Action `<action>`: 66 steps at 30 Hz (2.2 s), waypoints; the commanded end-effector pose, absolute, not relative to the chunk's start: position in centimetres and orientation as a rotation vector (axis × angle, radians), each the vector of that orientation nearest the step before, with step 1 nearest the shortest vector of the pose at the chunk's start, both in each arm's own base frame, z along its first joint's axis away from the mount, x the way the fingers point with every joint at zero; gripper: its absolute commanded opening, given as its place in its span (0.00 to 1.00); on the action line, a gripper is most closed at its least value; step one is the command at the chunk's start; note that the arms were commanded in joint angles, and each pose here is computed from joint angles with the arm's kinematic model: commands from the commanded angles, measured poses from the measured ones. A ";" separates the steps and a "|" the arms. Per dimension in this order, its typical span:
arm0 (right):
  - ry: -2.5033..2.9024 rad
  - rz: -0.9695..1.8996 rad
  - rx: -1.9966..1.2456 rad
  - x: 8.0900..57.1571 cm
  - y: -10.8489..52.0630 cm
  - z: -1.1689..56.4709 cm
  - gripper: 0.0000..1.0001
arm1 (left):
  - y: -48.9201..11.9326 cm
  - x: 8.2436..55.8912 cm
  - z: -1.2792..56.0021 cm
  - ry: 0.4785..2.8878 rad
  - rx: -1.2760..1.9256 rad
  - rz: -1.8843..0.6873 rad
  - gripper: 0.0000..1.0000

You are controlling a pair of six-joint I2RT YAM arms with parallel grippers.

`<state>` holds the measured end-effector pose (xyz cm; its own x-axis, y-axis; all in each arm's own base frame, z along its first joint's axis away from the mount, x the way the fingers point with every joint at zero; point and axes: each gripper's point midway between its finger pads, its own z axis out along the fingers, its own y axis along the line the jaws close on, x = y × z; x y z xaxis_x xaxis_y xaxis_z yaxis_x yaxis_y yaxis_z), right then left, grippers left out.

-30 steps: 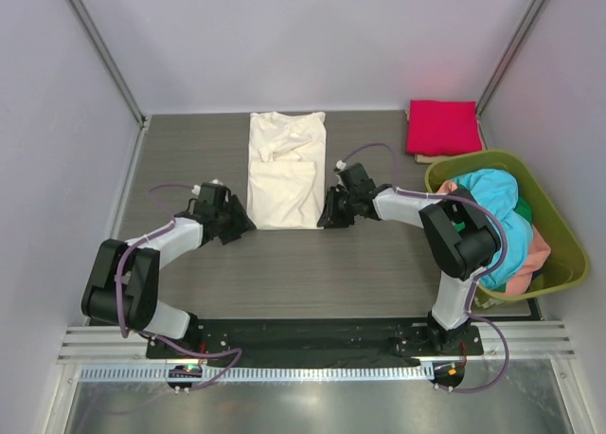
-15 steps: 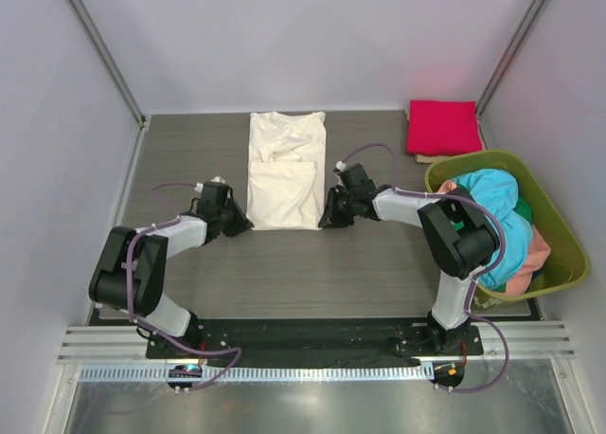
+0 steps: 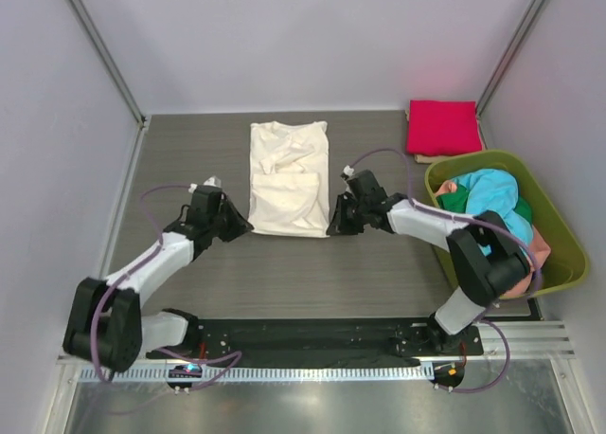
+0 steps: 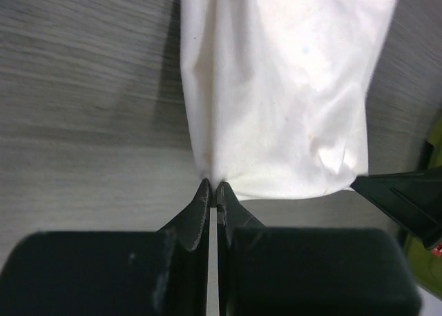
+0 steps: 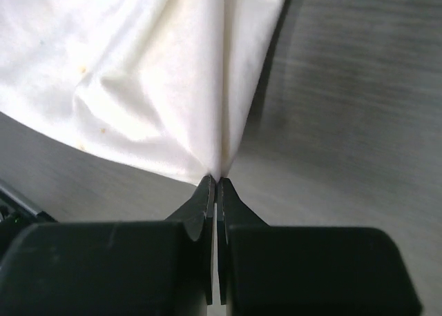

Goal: Fold and stack the t-shirts
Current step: Fold the tshirt

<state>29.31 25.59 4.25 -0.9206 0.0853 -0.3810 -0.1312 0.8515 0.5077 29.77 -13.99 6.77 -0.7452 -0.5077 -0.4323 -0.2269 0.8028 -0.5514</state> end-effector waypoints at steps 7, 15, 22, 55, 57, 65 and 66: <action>2.500 0.647 -0.157 22.7 24.9 13.2 0.01 | -14.2 22.2 13.9 2.424 -0.532 -0.721 0.00; 2.399 0.606 -0.115 20.3 23.4 19.7 0.01 | -12.5 20.2 22.1 2.311 -0.466 -0.692 0.00; 2.313 0.382 -0.109 24.5 21.7 22.2 0.01 | -13.6 24.3 23.8 2.290 -0.418 -0.659 0.00; 2.395 0.301 -0.078 44.1 23.0 16.5 0.01 | -10.5 42.7 17.6 2.397 -0.641 -0.436 0.00; 2.406 0.306 -0.080 44.7 23.2 15.8 0.01 | -10.5 43.5 16.0 2.433 -0.663 -0.445 0.00; 2.465 0.318 -0.068 47.1 23.6 12.3 0.01 | -10.6 46.1 13.4 2.471 -0.684 -0.425 0.00; 2.462 0.318 -0.059 47.5 23.6 12.2 0.01 | -10.6 46.6 13.4 2.467 -0.685 -0.424 0.01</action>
